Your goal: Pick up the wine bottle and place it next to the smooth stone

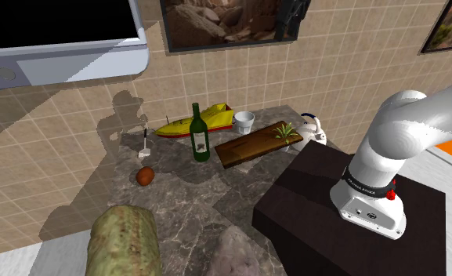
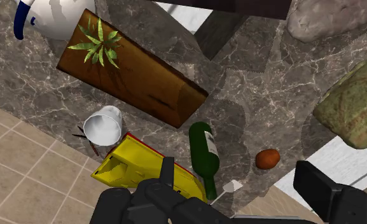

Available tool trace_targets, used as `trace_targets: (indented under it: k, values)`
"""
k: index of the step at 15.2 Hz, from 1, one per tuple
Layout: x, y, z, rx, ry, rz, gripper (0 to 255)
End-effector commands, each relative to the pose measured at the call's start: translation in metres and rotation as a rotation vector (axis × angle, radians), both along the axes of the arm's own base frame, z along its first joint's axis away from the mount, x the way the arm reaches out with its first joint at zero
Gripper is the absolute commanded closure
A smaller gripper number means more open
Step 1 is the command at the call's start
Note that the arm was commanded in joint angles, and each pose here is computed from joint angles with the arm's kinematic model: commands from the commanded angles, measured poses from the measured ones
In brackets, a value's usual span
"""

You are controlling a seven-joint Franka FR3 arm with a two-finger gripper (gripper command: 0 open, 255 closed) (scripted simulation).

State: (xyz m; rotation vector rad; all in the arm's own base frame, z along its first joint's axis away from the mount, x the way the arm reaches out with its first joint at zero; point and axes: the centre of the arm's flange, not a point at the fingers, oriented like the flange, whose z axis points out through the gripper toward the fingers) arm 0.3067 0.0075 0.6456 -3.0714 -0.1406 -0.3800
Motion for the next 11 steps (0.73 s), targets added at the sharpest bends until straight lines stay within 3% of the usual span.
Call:
trace_targets:
  k: [1,11]
  values:
    - [0.000,0.000,0.000,0.000,0.000,0.000,0]
    - [0.104,0.029,-0.080,-0.031,0.018,0.039,0]
